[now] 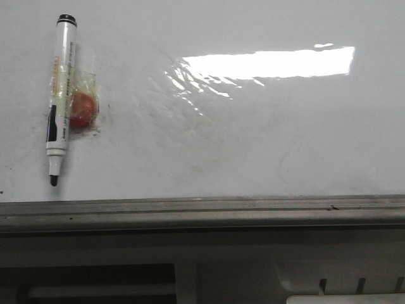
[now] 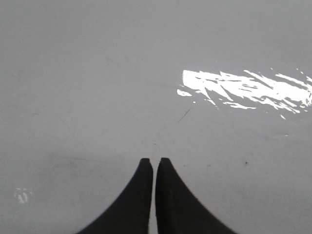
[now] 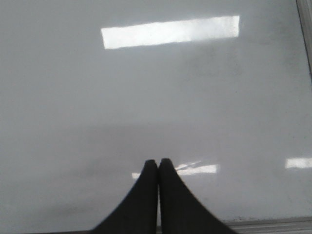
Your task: Write number 8 on whiteboard
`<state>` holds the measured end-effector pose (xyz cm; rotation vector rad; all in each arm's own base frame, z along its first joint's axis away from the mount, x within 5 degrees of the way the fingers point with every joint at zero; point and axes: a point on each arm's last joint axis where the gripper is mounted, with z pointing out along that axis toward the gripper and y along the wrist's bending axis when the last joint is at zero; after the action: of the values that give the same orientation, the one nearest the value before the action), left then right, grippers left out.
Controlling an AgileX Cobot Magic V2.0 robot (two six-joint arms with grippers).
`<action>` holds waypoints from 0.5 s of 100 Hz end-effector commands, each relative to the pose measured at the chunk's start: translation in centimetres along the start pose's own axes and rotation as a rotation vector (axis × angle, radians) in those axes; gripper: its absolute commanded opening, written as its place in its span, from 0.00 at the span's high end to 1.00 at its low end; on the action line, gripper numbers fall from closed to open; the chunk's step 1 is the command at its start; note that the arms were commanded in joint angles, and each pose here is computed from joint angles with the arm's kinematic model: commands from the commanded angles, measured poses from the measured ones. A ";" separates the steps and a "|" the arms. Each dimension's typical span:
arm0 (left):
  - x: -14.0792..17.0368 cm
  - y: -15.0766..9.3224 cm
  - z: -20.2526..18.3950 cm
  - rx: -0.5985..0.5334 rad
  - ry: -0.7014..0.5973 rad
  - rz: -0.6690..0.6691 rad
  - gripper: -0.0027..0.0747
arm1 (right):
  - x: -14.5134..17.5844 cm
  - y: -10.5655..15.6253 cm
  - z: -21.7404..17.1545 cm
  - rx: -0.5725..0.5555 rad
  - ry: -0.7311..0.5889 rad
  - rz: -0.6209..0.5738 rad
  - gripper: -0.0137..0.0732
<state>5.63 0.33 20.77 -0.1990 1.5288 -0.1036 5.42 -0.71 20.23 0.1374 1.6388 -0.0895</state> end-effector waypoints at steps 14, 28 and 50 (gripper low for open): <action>-2.1 -0.5 -0.1 0.011 -0.005 -0.053 0.99 | -3.9 0.2 0.3 -0.006 0.013 0.012 0.92; -4.2 -1.0 0.3 0.012 0.049 -0.045 0.99 | -5.1 0.2 0.8 -0.011 0.073 0.017 0.92; -4.7 -1.1 0.8 -0.004 0.120 0.043 0.79 | -5.4 0.2 1.0 -0.009 0.058 0.017 0.92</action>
<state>6.01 0.12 24.12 -0.1837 1.7078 -0.1041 6.56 -0.71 23.80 0.1572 1.7870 -0.0481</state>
